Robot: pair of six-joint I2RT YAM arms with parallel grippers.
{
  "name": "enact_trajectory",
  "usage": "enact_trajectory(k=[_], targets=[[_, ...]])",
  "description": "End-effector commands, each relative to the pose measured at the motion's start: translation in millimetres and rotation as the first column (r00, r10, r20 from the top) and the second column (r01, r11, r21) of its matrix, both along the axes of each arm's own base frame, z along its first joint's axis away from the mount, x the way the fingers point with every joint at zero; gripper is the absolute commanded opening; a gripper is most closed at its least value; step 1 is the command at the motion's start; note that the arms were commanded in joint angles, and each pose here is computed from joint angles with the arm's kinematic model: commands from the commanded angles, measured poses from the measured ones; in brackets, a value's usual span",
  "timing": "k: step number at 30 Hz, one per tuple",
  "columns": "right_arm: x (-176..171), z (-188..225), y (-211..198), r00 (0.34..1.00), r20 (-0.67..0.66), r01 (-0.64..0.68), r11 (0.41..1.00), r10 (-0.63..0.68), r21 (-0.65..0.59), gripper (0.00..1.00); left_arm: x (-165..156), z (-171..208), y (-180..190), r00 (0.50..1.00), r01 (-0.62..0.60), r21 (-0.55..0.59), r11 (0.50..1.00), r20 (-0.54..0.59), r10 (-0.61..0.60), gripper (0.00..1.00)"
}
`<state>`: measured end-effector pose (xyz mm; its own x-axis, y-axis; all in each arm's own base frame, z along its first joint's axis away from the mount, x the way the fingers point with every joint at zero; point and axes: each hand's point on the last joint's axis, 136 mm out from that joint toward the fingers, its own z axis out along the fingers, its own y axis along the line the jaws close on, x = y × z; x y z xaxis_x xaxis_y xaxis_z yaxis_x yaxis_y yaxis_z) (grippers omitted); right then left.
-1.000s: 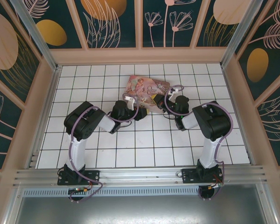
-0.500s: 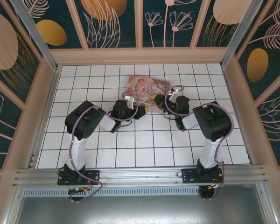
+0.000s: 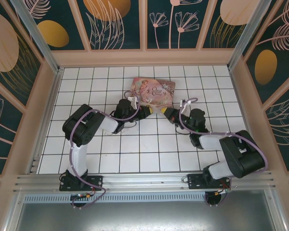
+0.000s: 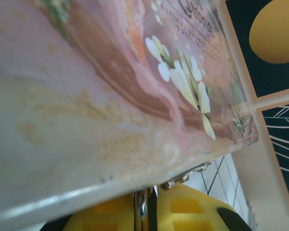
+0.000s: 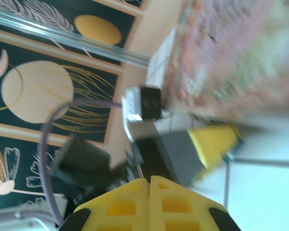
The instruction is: Unlock the padlock with the key
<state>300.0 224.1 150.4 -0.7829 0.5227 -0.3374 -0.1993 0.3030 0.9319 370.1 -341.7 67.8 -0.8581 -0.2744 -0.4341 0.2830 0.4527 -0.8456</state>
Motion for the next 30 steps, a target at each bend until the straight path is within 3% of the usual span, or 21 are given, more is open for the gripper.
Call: enact_trajectory(k=[1, 9, 30], targets=[[-19.5, -14.6, -2.6, 1.0, -0.031, 0.006, 1.0, -0.006, -0.005, 0.0, 1.9, 36.5, -8.5, 0.999, 0.019, -0.116, 0.993, -0.042, -0.024, 0.0], [-29.9, -16.3, 7.4, 0.998, -0.051, 0.03, 0.999, -0.028, 0.036, 0.0, -6.8, 55.4, -5.5, 0.992, -0.01, -0.208, 0.978, -0.124, -0.016, 0.0], [-8.7, -13.2, 35.9, 0.995, -0.09, 0.064, 0.987, -0.051, 0.148, 0.0, -22.3, 71.5, 2.1, 0.978, -0.085, -0.202, 0.976, -0.206, 0.042, 0.0]])
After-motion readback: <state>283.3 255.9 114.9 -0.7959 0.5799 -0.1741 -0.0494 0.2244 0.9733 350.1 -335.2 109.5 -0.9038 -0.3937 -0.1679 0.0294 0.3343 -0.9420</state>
